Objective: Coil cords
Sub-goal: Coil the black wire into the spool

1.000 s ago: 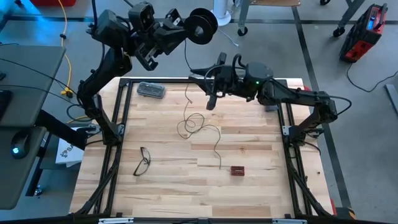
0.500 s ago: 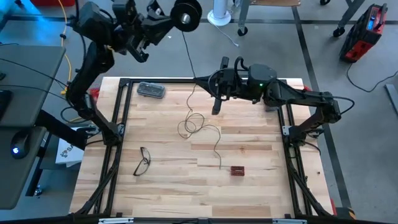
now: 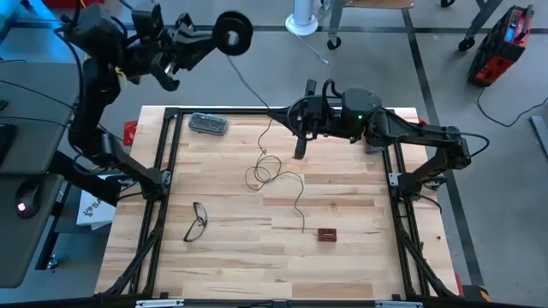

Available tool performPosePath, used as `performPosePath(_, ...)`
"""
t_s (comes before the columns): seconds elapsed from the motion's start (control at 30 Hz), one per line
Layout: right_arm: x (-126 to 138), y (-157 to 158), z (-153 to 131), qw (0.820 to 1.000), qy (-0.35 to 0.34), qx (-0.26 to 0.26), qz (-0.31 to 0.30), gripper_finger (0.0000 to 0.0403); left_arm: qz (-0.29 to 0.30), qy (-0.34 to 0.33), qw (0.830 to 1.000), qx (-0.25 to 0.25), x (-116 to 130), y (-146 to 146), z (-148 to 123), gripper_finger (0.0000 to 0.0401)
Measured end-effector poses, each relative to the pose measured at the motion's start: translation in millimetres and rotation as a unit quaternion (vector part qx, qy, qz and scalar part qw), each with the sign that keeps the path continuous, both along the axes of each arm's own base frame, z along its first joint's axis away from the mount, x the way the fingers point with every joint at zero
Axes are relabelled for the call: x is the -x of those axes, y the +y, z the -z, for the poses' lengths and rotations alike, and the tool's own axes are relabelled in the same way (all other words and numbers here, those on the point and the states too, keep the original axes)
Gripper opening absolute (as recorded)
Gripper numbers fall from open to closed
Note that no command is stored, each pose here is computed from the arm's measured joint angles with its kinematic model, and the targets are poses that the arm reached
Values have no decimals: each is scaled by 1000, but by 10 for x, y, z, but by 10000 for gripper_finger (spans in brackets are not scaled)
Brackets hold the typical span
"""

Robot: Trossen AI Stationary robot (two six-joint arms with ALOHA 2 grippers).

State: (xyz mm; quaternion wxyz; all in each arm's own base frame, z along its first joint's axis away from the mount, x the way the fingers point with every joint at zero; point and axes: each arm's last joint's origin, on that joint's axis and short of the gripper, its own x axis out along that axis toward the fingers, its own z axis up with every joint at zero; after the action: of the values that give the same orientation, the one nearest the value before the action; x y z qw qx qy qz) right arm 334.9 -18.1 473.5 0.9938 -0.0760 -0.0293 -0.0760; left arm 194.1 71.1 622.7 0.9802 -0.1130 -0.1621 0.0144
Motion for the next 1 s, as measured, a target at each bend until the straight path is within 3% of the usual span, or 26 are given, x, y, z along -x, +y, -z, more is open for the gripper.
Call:
performPosePath(0.33, -2, -3, 4, 1000, 1, 1, 0, 0, -13, 97, 992, 81, 175, -60, 164, 0)
performPosePath(0.6, -2, -69, 44, 1000, 21, 0, 10, 0, -16, 119, 985, 124, 315, -113, 200, 0)
performPosePath(0.83, -3, -65, 47, 1000, 23, 4, -1, 0, -40, 189, 957, 214, 383, -127, 366, 0)
performPosePath(1.0, 31, -83, 20, 1000, 21, 15, 3, 0, -39, 218, 943, 247, 358, -119, 438, 0)
